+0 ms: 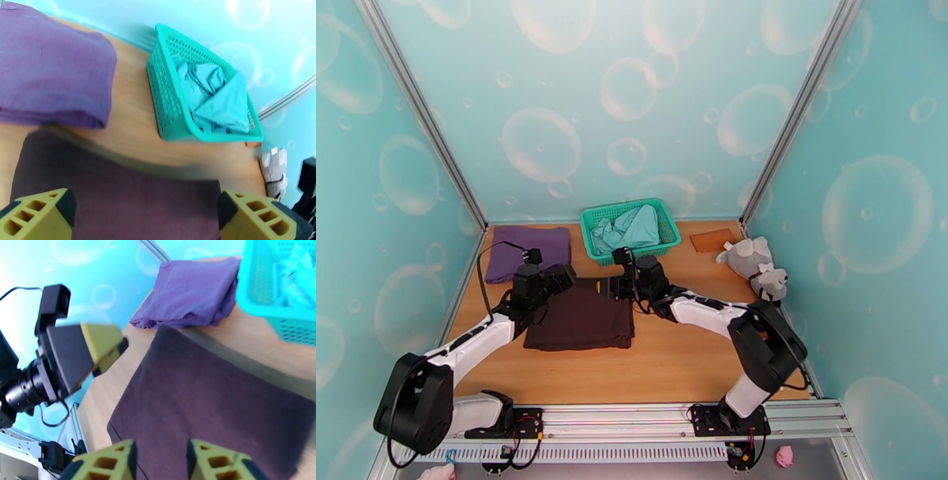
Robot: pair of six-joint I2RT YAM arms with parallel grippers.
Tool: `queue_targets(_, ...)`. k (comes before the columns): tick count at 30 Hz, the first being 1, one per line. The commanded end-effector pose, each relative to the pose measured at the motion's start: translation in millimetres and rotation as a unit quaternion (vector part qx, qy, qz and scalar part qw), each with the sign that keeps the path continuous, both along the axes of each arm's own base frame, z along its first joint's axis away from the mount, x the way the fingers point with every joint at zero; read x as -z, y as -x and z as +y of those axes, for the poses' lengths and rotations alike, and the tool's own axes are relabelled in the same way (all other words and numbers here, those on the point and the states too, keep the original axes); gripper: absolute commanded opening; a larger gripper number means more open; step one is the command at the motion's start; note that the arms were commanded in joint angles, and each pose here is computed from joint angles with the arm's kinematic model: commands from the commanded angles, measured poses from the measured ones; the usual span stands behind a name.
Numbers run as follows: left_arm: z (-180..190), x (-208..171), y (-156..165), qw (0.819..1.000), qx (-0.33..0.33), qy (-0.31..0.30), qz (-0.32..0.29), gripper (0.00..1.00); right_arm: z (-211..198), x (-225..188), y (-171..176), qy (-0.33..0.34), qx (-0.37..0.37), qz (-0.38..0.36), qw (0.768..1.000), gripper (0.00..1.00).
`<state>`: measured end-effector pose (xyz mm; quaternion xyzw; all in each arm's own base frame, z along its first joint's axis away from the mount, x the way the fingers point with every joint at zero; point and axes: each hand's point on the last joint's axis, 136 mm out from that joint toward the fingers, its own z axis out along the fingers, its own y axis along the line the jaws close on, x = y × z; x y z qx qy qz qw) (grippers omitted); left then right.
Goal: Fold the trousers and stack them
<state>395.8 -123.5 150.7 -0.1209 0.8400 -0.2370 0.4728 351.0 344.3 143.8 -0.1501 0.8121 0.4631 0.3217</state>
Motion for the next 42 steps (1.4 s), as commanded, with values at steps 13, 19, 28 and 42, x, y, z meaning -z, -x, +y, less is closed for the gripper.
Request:
queue_targets(13,17,85,8,0.999,-0.006,0.038,0.037,0.99,-80,85,-12,0.070,0.197,0.068,0.976,0.37)
queue_targets(19,24,36,29,1.000,-0.024,-0.003,0.006,0.99,-78,35,-7,0.092,0.197,-0.001,0.976,0.40)
queue_targets(28,10,40,101,0.992,0.004,0.040,0.118,0.99,-13,20,52,0.058,0.036,0.064,0.996,0.45)
queue_targets(42,30,117,146,0.972,-0.055,0.054,0.222,0.99,-65,107,124,0.091,0.087,0.202,0.971,0.46)
